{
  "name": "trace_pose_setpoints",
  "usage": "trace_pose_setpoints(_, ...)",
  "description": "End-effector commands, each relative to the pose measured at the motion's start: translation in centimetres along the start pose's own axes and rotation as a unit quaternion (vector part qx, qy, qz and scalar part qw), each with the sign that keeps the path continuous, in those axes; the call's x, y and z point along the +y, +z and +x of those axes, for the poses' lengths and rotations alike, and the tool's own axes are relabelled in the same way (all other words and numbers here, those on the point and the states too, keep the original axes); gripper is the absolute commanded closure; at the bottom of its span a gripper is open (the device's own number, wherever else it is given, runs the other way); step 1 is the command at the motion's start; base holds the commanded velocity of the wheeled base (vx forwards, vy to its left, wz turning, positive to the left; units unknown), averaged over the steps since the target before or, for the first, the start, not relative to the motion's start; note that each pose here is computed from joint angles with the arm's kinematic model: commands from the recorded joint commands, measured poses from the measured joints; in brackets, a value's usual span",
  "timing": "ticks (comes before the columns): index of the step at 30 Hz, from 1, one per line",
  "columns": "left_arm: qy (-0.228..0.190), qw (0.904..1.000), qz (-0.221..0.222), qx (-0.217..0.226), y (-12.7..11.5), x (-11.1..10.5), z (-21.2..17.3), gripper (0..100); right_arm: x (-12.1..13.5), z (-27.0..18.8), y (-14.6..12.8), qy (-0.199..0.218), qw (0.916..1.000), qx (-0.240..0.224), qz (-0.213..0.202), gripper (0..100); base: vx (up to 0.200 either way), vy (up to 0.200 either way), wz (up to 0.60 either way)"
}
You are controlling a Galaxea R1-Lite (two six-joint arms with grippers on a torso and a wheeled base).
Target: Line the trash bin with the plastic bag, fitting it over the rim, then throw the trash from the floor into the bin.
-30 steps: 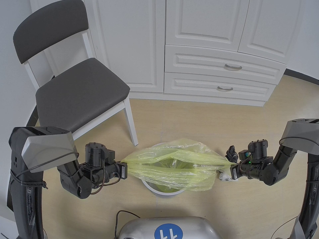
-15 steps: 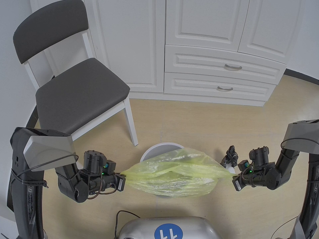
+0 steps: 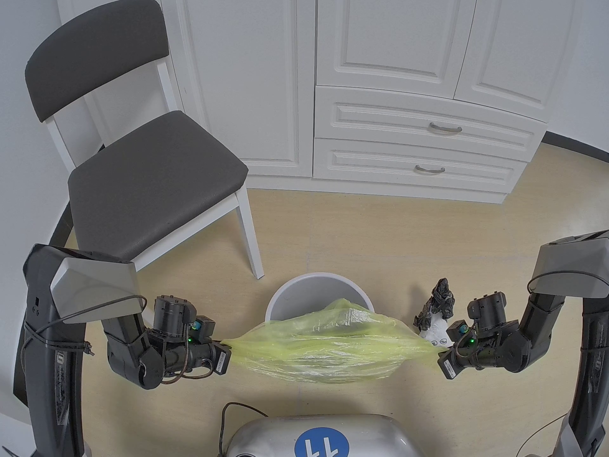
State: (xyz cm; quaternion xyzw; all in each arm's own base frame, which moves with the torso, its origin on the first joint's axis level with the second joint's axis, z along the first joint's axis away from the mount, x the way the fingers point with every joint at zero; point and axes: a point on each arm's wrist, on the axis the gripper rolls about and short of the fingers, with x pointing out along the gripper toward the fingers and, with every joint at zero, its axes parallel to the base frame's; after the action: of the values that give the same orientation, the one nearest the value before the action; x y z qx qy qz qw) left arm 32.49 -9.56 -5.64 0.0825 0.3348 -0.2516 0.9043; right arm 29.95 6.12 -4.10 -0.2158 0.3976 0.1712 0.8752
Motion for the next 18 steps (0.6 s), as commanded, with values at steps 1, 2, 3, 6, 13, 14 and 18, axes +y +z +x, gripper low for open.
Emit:
trace_pose_setpoints(1, 0.005, 1.0000, -0.002, 0.005, -0.5, 0.1, 0.9, 100, 0.3, 0.9, -0.1, -0.001, 1.0000, 0.002, -0.001, 100, 0.000, 0.000, 0.00)
trace_pose_setpoints(2, 0.016, 0.9999, -0.004, 0.001, -0.3, 0.3, 1.7, 100, 0.1, 1.5, 0.3, -0.006, 1.0000, -0.004, 0.005, 100, 0.000, 0.000, 0.00)
trace_pose_setpoints(3, 0.023, 0.9997, -0.005, 0.001, -0.2, 0.3, 1.9, 100, 0.0, 1.6, 0.4, -0.007, 0.9999, -0.007, 0.006, 100, 0.000, 0.000, 0.00)
trace_pose_setpoints(6, 0.042, 0.9991, -0.005, 0.000, -0.2, 0.5, 2.5, 100, -0.3, 1.7, 0.6, -0.011, 0.9997, -0.012, 0.018, 100, 0.000, 0.000, 0.00)
trace_pose_setpoints(13, 0.067, 0.9971, -0.034, -0.016, 0.7, -0.7, 3.5, 100, -0.8, 2.4, 2.0, -0.056, 0.9959, -0.025, 0.066, 100, 0.000, 0.000, 0.00)
trace_pose_setpoints(14, 0.067, 0.9970, -0.034, -0.016, 0.8, -0.7, 3.5, 100, -0.8, 2.4, 2.0, -0.056, 0.9960, -0.024, 0.066, 100, 0.000, 0.000, 0.00)
trace_pose_setpoints(18, 0.067, 0.9970, -0.034, -0.018, 0.9, -0.8, 3.3, 100, -0.7, 2.3, 1.9, -0.055, 0.9960, -0.024, 0.066, 100, 0.000, 0.000, 0.00)
